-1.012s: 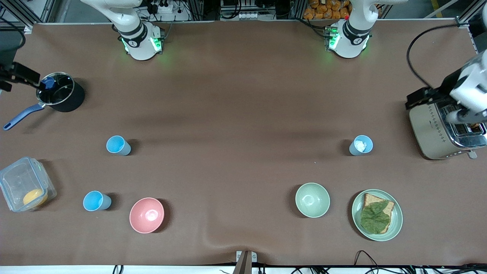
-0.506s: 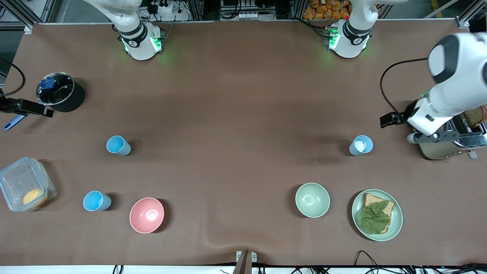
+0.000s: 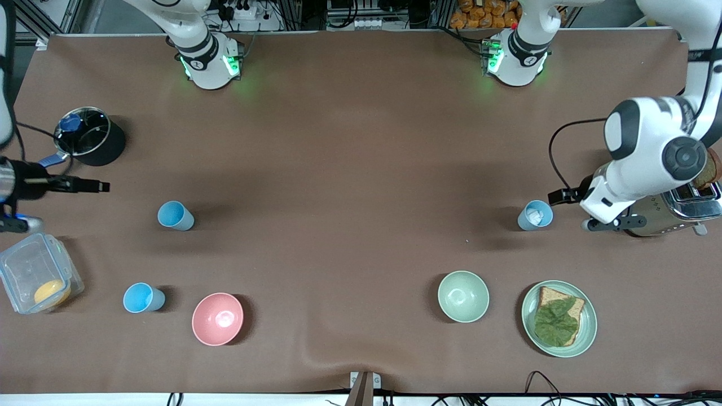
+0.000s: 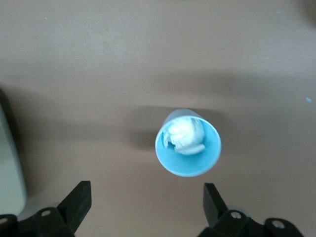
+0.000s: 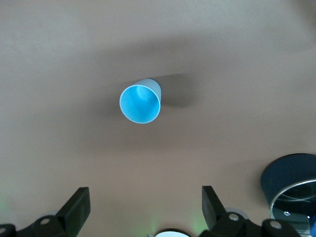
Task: Stack blue cups with both arms
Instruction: 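Lower the left gripper onto the tissue cup while the right gripper reaches another cup, then close both grippers on their blue cups and lift them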
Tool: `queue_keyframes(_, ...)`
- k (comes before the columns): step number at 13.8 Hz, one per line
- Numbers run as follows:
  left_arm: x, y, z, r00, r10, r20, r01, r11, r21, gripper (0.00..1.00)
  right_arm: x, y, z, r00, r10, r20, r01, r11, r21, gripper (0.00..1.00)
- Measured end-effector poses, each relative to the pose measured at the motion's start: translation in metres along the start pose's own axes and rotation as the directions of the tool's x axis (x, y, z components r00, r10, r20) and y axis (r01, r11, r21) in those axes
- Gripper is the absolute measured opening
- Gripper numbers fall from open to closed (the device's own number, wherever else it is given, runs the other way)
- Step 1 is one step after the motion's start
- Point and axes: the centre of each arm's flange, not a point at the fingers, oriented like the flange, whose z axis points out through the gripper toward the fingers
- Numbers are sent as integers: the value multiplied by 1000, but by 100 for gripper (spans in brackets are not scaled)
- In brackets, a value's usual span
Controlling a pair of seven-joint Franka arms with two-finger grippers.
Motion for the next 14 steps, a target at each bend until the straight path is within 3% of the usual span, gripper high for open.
queue_keyframes(5, 5, -2, 63, 1000, -5, 4, 5, 1000, 7, 100, 31, 5, 77, 1000, 4, 15, -3, 1000, -25, 100)
queue_keyframes(7, 6, -2, 78, 1000, -4, 15, 4, 1000, 9, 95, 36, -3, 114, 1000, -10, 5, 10, 999, -38, 100)
queue_keyframes(10, 6, -1, 86, 1000, -3, 25, 2, 1000, 11, 68, 38, -5, 161, 1000, -19, -24, 17, 998, -56, 100)
queue_keyframes(14, 8, 15, 81, 1000, 25, 10, -25, 1000, 3, 26, 42, -3, 170, 998, -21, -65, 16, 998, -66, 100)
